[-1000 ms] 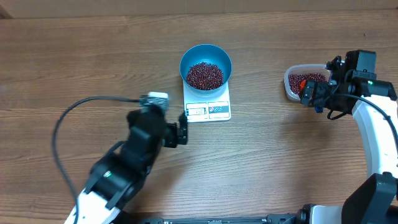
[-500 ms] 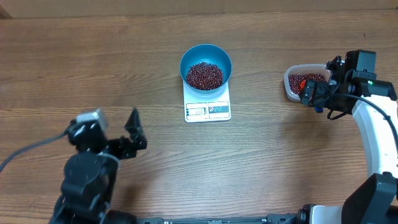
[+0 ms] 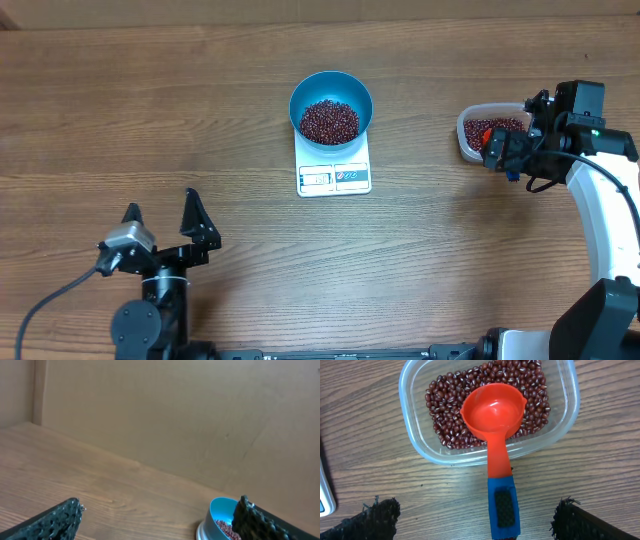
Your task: Scoop item into bowl and weigh 150g on scale
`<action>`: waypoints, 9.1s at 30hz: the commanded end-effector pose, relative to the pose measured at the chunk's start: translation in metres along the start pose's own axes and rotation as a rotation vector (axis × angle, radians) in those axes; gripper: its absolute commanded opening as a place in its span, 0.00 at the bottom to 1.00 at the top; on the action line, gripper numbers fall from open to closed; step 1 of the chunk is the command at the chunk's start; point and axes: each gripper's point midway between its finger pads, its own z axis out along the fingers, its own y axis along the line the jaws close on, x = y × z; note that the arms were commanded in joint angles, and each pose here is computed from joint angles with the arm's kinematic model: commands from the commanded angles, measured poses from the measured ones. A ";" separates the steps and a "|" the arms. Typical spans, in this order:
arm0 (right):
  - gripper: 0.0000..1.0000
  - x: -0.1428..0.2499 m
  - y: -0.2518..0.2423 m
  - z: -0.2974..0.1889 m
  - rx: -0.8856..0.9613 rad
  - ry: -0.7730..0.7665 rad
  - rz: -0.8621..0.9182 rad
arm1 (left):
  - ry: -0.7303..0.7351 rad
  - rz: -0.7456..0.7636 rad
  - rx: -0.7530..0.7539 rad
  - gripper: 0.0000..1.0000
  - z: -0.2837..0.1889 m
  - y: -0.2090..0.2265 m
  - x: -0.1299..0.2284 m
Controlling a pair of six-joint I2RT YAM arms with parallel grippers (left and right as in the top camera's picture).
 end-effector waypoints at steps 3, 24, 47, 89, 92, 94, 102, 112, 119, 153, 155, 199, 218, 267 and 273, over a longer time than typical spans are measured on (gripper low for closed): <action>1.00 -0.007 0.000 -0.002 0.007 -0.017 -0.010 | -0.076 0.001 0.011 1.00 0.004 0.009 0.013; 1.00 -0.007 0.000 -0.002 0.007 -0.017 -0.010 | -0.101 0.278 0.036 1.00 0.009 0.022 0.047; 1.00 -0.007 0.000 -0.002 0.007 -0.017 -0.010 | 0.111 0.288 -0.012 1.00 0.009 0.041 0.097; 1.00 -0.007 0.000 -0.002 0.007 -0.017 -0.010 | 0.118 0.294 0.008 0.99 0.009 0.038 0.098; 1.00 -0.007 0.000 -0.002 0.007 -0.017 -0.010 | 0.118 0.294 0.008 1.00 0.009 0.038 0.098; 1.00 -0.007 0.000 -0.002 0.007 -0.017 -0.010 | 0.118 0.294 0.008 1.00 0.009 0.038 0.098; 1.00 -0.007 0.000 -0.002 0.007 -0.017 -0.010 | 0.118 0.294 0.008 1.00 0.009 0.038 0.098; 1.00 -0.007 0.000 -0.002 0.007 -0.017 -0.010 | 0.118 0.294 0.008 0.99 0.009 0.038 0.098; 1.00 -0.007 0.000 -0.002 0.007 -0.017 -0.010 | 0.118 0.294 0.008 1.00 0.009 0.038 0.098; 1.00 -0.090 0.042 -0.177 -0.128 -0.766 -0.126 | 0.118 0.294 0.008 1.00 0.009 0.038 0.098; 1.00 -0.087 0.047 -0.188 -0.150 -0.829 -0.146 | 0.118 0.294 0.008 1.00 0.009 0.038 0.098; 1.00 0.071 0.035 -0.084 -0.269 -1.154 -0.030 | 0.118 0.294 0.008 1.00 0.009 0.038 0.098; 1.00 0.094 0.037 -0.064 -0.219 -1.062 -0.087 | 0.118 0.294 0.008 0.99 0.009 0.038 0.098; 1.00 0.090 0.039 -0.083 -0.172 -1.155 -0.167 | 0.118 0.294 0.008 0.99 0.009 0.038 0.098; 1.00 0.090 0.039 -0.083 -0.172 -1.155 -0.167 | 0.118 0.294 0.008 1.00 0.009 0.038 0.098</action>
